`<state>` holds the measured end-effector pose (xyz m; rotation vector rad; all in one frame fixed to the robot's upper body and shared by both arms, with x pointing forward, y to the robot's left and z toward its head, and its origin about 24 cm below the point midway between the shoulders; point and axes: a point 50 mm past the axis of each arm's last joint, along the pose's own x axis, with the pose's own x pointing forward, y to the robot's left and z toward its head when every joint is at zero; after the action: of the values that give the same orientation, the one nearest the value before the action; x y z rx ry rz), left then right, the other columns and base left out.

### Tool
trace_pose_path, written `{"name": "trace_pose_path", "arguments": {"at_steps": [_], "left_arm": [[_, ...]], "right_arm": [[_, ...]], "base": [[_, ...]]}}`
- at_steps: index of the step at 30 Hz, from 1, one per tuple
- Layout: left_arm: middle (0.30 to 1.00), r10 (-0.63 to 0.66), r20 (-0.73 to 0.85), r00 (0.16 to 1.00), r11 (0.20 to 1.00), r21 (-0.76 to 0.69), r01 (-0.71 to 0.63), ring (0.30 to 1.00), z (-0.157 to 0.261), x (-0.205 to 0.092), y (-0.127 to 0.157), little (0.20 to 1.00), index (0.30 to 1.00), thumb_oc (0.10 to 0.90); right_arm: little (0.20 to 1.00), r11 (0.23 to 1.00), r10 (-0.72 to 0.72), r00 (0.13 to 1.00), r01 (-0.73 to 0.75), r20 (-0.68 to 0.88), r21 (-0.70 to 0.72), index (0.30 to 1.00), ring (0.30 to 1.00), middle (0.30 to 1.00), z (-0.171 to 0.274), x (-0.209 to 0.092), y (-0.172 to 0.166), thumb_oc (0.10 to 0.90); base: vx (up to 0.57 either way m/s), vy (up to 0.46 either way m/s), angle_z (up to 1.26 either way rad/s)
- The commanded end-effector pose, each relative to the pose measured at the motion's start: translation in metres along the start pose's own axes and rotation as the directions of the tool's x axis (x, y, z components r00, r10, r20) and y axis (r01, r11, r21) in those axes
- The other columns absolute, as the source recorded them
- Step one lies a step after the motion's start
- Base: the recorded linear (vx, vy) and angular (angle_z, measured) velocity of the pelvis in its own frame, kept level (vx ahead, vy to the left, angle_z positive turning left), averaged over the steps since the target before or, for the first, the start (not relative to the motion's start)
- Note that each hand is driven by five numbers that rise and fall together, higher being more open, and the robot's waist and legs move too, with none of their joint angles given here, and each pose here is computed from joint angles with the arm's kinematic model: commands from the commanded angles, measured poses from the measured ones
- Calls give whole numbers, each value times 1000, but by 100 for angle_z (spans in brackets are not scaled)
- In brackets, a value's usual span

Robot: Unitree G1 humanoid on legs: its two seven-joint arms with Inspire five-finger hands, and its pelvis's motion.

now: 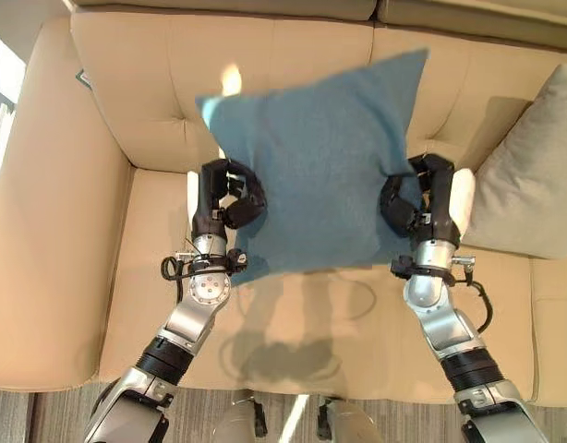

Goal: Pick up all the scattered cushions and arrange them neatly on the sofa.

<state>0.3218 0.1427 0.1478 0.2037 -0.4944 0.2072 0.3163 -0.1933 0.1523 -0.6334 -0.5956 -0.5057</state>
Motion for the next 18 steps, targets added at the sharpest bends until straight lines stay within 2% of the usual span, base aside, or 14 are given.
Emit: {"name": "trace_pose_path", "arguments": {"at_steps": [1, 5, 6, 8, 9, 10, 13, 14, 15, 16, 17, 18], "left_arm": [[300, -21, 489, 872, 988, -126, 95, 300, 97, 22, -30, 300, 300, 400], [300, -16, 476, 879, 992, -100, 72, 300, 98, 34, -38, 300, 300, 400], [495, -34, 442, 896, 997, -49, 61, 495, 92, 44, -42, 495, 495, 530], [587, -37, 413, 910, 999, -20, 50, 587, 88, 51, -44, 587, 587, 591], [759, -46, 381, 924, 998, -10, 54, 759, 85, 57, -49, 759, 759, 706], [900, -57, 360, 931, 998, 8, 58, 900, 84, 64, -52, 900, 900, 800], [900, -81, 318, 945, 993, 102, 51, 900, 87, 88, -53, 900, 900, 800], [900, -80, 320, 944, 994, 101, 50, 900, 88, 88, -53, 900, 900, 800], [900, -93, 285, 954, 985, 168, 45, 900, 89, 105, -50, 900, 900, 800], [900, -90, 290, 953, 985, 167, 42, 900, 91, 106, -49, 900, 900, 800], [900, -101, 270, 957, 980, 194, 48, 900, 91, 112, -48, 900, 900, 800], [900, -103, 235, 966, 976, 213, 52, 900, 91, 121, -44, 900, 900, 800]], "right_arm": [[300, 977, -189, 890, 127, 415, 172, 300, 300, 300, 81, 32, -15, 400], [300, 979, -188, 896, 137, 402, 153, 300, 300, 300, 83, 45, -7, 400], [300, 986, -157, 918, 126, 365, 109, 300, 300, 300, 76, 52, 2, 400], [300, 989, -146, 933, 126, 330, 80, 300, 300, 300, 72, 59, 7, 400], [300, 992, -128, 944, 117, 303, 55, 300, 300, 300, 68, 63, 12, 400], [300, 994, -108, 957, 102, 269, 36, 300, 300, 300, 65, 69, 17, 400], [300, 998, -45, 990, 38, 131, 52, 300, 300, 300, 58, 85, 32, 400], [300, 998, -47, 990, 40, 133, 53, 300, 300, 300, 59, 86, 32, 400], [505, 994, 44, 999, -45, 9, 96, 505, 505, 505, 53, 99, 43, 536], [554, 994, 42, 999, -43, 14, 100, 554, 554, 554, 55, 101, 42, 569], [900, 992, 87, 995, -84, -37, 97, 900, 900, 900, 53, 106, 47, 800], [900, 982, 175, 978, -165, -114, 97, 900, 900, 900, 48, 113, 53, 800]], "base": [[0, 0, 0], [-21, -2, -1], [-38, -6, -1], [-22, -4, 0], [-35, -18, 1], [-45, -19, 2], [-54, -4, 4], [0, 0, 0], [-54, 3, -4], [-80, -3, -5], [-67, -17, -4], [0, 0, 0]]}}
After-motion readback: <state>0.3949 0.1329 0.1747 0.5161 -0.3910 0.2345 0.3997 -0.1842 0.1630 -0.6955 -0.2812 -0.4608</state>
